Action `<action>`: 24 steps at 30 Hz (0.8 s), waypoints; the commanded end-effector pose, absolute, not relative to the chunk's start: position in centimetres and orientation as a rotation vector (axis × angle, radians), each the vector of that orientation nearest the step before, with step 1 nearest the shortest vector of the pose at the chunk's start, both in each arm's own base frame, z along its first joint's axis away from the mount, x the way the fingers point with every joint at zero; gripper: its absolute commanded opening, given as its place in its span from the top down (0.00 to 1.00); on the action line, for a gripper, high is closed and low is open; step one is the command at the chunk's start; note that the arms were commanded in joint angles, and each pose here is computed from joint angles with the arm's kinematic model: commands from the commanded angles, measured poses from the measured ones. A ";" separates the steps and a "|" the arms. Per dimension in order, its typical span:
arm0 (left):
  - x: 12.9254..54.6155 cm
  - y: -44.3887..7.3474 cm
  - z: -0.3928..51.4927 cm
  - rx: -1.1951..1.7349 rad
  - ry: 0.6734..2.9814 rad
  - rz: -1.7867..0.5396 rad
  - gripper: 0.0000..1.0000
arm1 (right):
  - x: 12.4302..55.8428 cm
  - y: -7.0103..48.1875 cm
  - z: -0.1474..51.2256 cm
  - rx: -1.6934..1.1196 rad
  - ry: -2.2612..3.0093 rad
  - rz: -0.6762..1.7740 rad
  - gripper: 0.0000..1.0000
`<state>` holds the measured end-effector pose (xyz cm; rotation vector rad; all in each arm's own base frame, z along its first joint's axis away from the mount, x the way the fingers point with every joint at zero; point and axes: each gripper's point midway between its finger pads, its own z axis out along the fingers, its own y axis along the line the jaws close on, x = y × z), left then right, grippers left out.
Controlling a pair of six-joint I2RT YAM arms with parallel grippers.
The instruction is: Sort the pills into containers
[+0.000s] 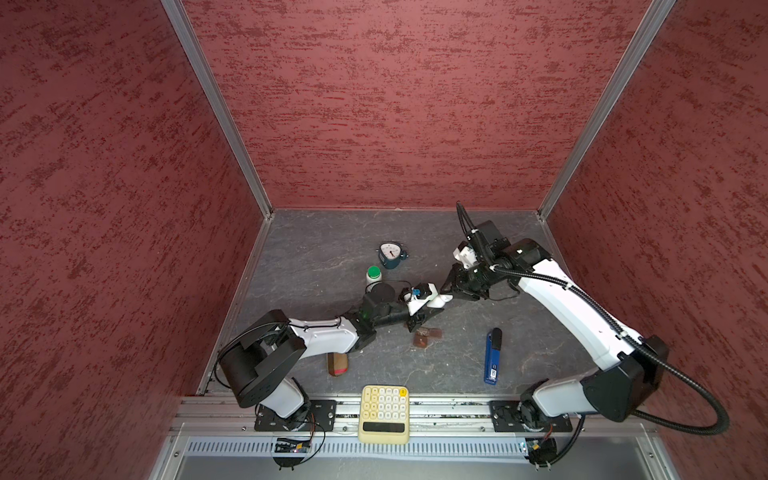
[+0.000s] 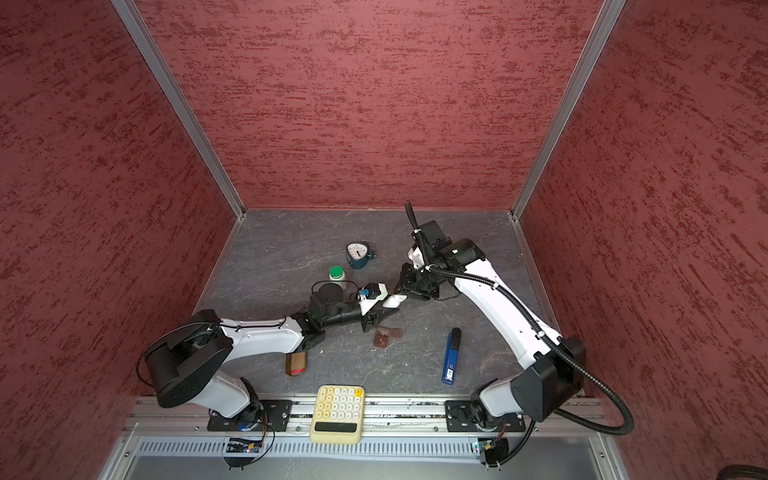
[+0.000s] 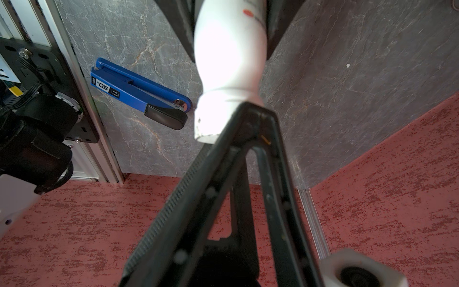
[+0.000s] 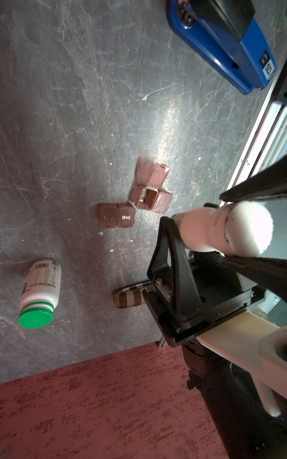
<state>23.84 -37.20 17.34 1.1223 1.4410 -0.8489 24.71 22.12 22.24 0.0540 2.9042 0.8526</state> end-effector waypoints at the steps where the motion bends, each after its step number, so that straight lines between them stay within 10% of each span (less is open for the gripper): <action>1: 23.1 -36.9 19.1 1.105 1.362 -0.880 0.95 | 24.6 23.2 22.8 -0.156 2.859 0.869 0.77; 9: 22.4 -35.5 18.6 1.126 1.360 -0.871 1.00 | 24.5 24.2 22.1 -0.485 2.708 0.899 0.77; 18: 22.7 -34.7 18.0 1.115 1.376 -0.818 1.00 | 25.2 24.2 23.9 -0.415 2.676 0.903 0.32; 24: 24.3 -34.1 17.9 1.059 1.382 -0.719 1.00 | 26.7 23.8 28.6 -0.206 2.583 0.950 0.30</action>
